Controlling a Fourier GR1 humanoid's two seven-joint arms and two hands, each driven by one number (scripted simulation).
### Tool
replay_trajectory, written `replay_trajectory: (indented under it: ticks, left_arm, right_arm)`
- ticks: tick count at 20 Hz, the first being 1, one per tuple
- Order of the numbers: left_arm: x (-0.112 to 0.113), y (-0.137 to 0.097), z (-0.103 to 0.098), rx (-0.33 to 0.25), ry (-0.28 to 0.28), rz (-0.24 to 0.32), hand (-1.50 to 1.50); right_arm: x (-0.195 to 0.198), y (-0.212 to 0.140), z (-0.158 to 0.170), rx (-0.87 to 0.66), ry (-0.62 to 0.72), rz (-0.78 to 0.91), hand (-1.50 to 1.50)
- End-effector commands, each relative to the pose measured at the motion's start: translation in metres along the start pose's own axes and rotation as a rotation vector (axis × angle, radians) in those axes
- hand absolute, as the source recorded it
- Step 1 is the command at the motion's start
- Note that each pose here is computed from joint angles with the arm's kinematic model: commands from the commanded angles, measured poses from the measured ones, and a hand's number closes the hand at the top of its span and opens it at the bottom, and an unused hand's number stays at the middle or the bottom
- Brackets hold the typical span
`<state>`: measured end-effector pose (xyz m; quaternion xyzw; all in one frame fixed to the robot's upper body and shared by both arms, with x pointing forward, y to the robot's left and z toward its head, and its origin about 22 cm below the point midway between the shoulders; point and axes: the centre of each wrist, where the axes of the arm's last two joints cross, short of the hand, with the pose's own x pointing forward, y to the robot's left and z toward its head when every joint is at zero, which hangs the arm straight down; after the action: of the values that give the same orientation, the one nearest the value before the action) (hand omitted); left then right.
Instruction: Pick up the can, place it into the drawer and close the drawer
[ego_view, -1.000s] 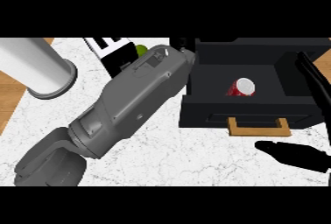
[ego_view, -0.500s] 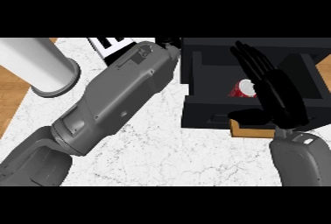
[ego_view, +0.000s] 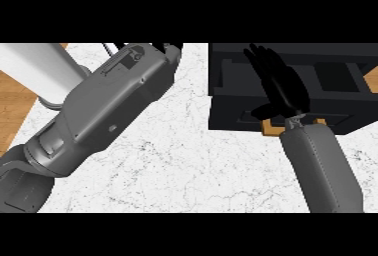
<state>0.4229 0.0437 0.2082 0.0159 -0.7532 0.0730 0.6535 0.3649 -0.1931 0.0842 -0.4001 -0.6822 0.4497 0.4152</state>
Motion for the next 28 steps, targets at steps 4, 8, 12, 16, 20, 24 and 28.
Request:
replay_trajectory:
  ticks: [4, 8, 12, 16, 20, 24, 28]
  left_arm:
    - [-0.001, 0.027, -0.002, 0.030, -0.004, -0.028, -1.50]
    - [-0.002, 0.034, 0.003, 0.030, -0.005, -0.018, -1.50]
    - [0.012, 0.043, 0.003, 0.017, -0.009, -0.011, -1.50]
    - [0.011, 0.044, 0.013, 0.017, -0.011, 0.001, -1.50]
    - [0.024, 0.056, 0.007, 0.005, -0.011, 0.005, -1.50]
    - [0.010, 0.073, 0.009, 0.034, -0.002, -0.014, -1.50]
    - [0.022, 0.059, 0.018, -0.006, -0.026, -0.015, -1.50]
  right_arm:
    - [-0.016, 0.039, -0.017, 0.016, 0.033, 0.106, -1.50]
    - [-0.027, 0.057, -0.022, -0.036, 0.049, 0.143, -1.50]
    - [-0.015, 0.064, -0.036, -0.054, 0.071, 0.141, -1.50]
    - [-0.038, 0.048, -0.045, -0.106, 0.093, 0.159, -1.50]
    - [-0.034, 0.055, -0.049, -0.152, 0.097, 0.186, -1.50]
    - [-0.037, 0.046, -0.059, -0.188, 0.107, 0.187, -1.50]
    - [-0.026, 0.015, -0.088, -0.215, 0.114, 0.205, -1.50]
